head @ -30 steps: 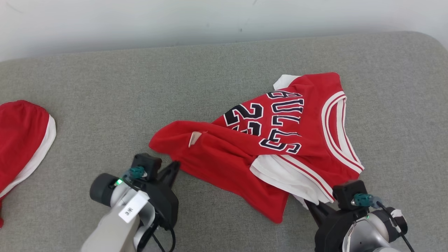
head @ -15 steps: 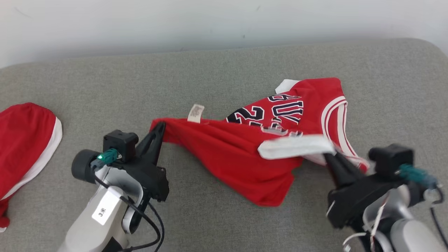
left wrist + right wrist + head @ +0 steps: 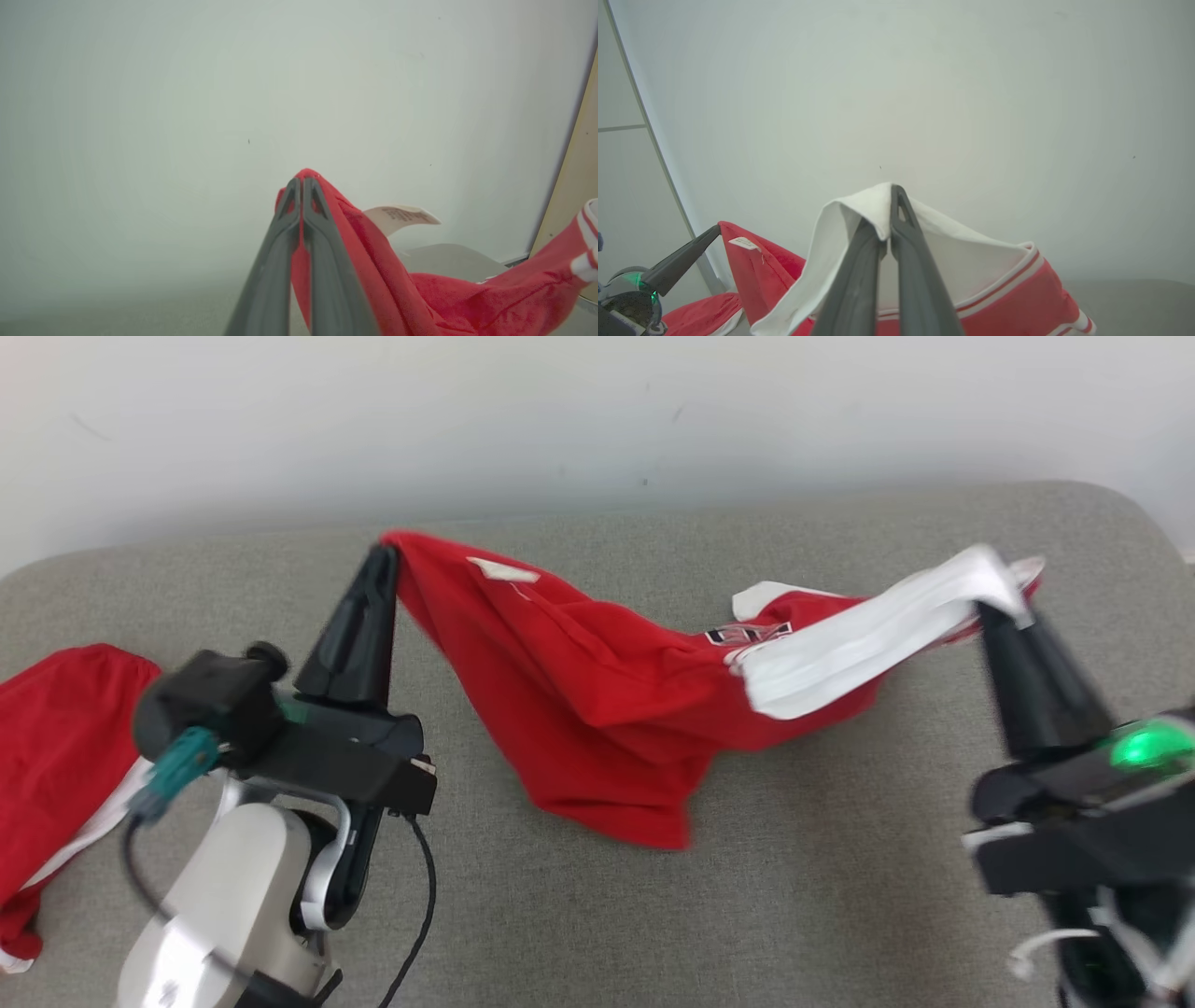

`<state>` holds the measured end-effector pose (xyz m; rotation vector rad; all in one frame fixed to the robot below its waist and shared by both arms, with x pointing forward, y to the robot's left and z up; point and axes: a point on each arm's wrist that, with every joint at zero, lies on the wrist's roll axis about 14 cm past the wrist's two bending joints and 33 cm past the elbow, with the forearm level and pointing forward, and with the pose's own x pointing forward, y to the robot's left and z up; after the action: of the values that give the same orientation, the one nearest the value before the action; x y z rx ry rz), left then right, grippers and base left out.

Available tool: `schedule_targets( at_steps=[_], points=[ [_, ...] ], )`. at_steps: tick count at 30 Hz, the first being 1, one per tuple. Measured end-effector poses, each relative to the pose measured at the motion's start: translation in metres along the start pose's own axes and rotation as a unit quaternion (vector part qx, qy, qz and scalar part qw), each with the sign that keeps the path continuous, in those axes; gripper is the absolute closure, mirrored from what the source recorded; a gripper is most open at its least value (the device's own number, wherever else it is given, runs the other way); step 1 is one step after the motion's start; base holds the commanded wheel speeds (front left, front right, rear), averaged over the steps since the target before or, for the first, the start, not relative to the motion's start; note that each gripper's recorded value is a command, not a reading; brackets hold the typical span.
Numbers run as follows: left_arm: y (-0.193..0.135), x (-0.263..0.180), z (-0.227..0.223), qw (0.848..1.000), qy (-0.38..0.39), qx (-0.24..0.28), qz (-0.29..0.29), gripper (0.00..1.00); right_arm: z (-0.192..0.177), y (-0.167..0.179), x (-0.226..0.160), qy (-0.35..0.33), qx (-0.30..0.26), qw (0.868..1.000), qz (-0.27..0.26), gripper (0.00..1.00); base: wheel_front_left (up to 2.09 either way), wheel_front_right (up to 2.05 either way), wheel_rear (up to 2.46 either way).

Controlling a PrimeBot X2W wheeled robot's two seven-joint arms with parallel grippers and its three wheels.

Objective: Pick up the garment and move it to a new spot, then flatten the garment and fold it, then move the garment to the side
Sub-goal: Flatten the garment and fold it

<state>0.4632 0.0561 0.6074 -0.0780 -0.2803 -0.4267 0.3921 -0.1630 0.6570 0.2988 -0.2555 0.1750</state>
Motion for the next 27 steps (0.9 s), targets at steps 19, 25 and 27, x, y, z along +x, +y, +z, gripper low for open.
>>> schedule_targets(
  at_steps=[19,25,27],
  points=[
    [-0.019,-0.003,0.115,0.981,-0.156,-0.11,-0.027,1.0,0.045,-0.042,0.031,-0.07,0.071,0.995,-0.025,1.0,0.0,0.0,0.0],
    [0.029,0.056,0.054,0.995,-0.064,-0.069,0.041,1.0,0.043,-0.064,0.114,-0.081,0.059,0.993,-0.065,1.0,0.0,0.0,0.0],
    [0.024,0.075,0.1,0.988,-0.139,-0.055,0.031,1.0,0.113,-0.044,0.126,-0.191,0.056,0.98,-0.03,1.0,0.0,0.0,0.0]
  ],
)
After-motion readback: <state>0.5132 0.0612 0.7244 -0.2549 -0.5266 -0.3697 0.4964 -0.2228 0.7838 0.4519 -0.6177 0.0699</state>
